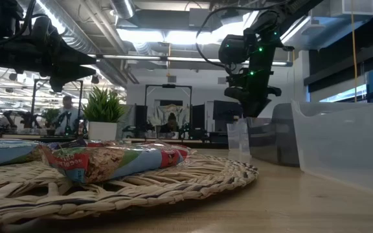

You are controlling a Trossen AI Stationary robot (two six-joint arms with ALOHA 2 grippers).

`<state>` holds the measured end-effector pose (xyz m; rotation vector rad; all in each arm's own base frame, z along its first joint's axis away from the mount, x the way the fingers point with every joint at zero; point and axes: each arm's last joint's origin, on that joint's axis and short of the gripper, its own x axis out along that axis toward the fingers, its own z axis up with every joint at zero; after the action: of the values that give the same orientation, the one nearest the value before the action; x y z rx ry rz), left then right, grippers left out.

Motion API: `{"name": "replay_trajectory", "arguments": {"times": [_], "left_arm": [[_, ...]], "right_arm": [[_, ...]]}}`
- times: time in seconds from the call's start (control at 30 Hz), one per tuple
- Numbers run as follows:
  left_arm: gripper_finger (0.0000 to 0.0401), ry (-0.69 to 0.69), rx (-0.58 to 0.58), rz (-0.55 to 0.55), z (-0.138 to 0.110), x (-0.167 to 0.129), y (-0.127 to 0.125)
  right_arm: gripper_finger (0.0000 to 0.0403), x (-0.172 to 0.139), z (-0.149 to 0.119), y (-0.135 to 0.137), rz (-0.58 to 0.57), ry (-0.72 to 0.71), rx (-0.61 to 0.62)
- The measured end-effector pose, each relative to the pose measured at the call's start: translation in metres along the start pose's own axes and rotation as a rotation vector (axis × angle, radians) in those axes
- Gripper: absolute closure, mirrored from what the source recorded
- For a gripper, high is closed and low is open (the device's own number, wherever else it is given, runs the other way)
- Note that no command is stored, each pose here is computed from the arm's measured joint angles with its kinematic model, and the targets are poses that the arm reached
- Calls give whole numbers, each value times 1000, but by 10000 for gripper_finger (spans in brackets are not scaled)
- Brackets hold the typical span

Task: Pick and place Granola Bars by type
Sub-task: Put the red granola bar into the top transparent bin, then put the yellow granola bar into the black bin

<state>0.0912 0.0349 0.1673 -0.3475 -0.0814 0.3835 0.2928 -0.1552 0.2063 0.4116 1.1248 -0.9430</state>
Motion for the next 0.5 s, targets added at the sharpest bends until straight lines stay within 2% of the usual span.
{"name": "replay_trajectory", "arguments": {"times": [0.17, 0.3, 0.5], "left_arm": [[232, 0, 0, 0, 0, 0, 0], [232, 0, 0, 0, 0, 0, 0], [232, 0, 0, 0, 0, 0, 0]], "right_arm": [[251, -3, 3, 0, -11, -9, 0], [238, -21, 21, 6, 73, -69, -54], [235, -72, 40, 43, 274, -245, -313]]}}
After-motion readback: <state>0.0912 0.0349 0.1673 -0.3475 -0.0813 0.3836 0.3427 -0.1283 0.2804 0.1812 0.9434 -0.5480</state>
